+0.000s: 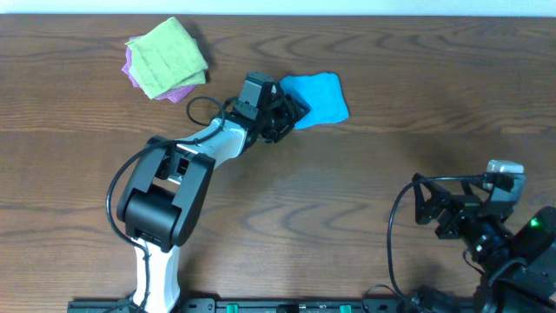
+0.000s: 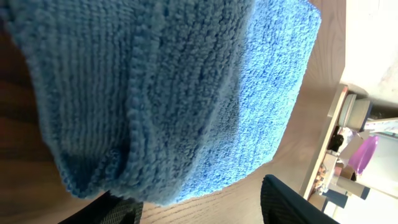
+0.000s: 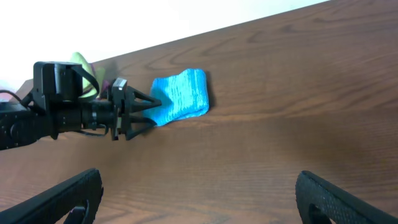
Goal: Fold the cloth
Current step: 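Grasp the folded blue cloth's edge with the left gripper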
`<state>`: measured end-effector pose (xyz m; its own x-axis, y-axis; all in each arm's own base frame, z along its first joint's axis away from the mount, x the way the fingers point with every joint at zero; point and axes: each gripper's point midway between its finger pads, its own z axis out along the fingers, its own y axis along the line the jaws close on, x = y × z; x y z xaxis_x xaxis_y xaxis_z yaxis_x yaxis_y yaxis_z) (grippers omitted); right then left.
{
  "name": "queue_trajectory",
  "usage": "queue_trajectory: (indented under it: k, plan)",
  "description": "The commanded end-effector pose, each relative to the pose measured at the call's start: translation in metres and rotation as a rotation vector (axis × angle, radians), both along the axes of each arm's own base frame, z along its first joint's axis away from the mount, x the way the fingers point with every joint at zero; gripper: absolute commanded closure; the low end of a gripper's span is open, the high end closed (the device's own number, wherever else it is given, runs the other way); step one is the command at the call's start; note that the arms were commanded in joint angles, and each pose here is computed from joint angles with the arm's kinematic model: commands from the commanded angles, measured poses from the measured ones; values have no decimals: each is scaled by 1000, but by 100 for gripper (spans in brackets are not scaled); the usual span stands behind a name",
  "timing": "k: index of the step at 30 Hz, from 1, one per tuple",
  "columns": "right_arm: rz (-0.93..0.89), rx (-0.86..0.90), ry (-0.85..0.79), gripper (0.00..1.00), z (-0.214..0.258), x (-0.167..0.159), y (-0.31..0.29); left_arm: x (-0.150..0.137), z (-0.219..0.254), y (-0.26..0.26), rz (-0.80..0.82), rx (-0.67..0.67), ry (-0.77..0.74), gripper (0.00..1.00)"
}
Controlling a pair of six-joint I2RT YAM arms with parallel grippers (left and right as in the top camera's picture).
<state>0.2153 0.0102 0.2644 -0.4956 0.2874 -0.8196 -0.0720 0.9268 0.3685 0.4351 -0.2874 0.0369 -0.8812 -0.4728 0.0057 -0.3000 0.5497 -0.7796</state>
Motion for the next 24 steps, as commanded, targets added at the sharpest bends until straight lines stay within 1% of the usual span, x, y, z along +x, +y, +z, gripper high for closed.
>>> queue_trajectory:
  k: [1, 7, 10, 11, 14, 18, 24]
  plan:
    - [-16, 7, -4, 1, 1, 0, -2, -3, 25, 2, -34, -8, -43, 39]
    - [-19, 10, -10, 1, 2, 1, -3, -17, 18, 8, -40, 32, 28, 37]
    - [-23, 16, -12, 1, 3, 2, -3, -19, 14, 9, -30, 58, 35, 30]
    - [-21, 19, -15, 1, 4, 2, -3, -19, 13, 9, -24, 71, 31, 26]
    - [-18, 18, -21, 1, 5, 2, -2, -21, 9, 7, -15, 101, 28, 21]
    - [-18, 17, -21, 1, 5, 2, -2, -18, 6, 9, 12, 144, 8, 16]
    - [-52, -6, -21, 1, 5, 4, -9, -11, -3, 13, 40, 170, -10, 14]
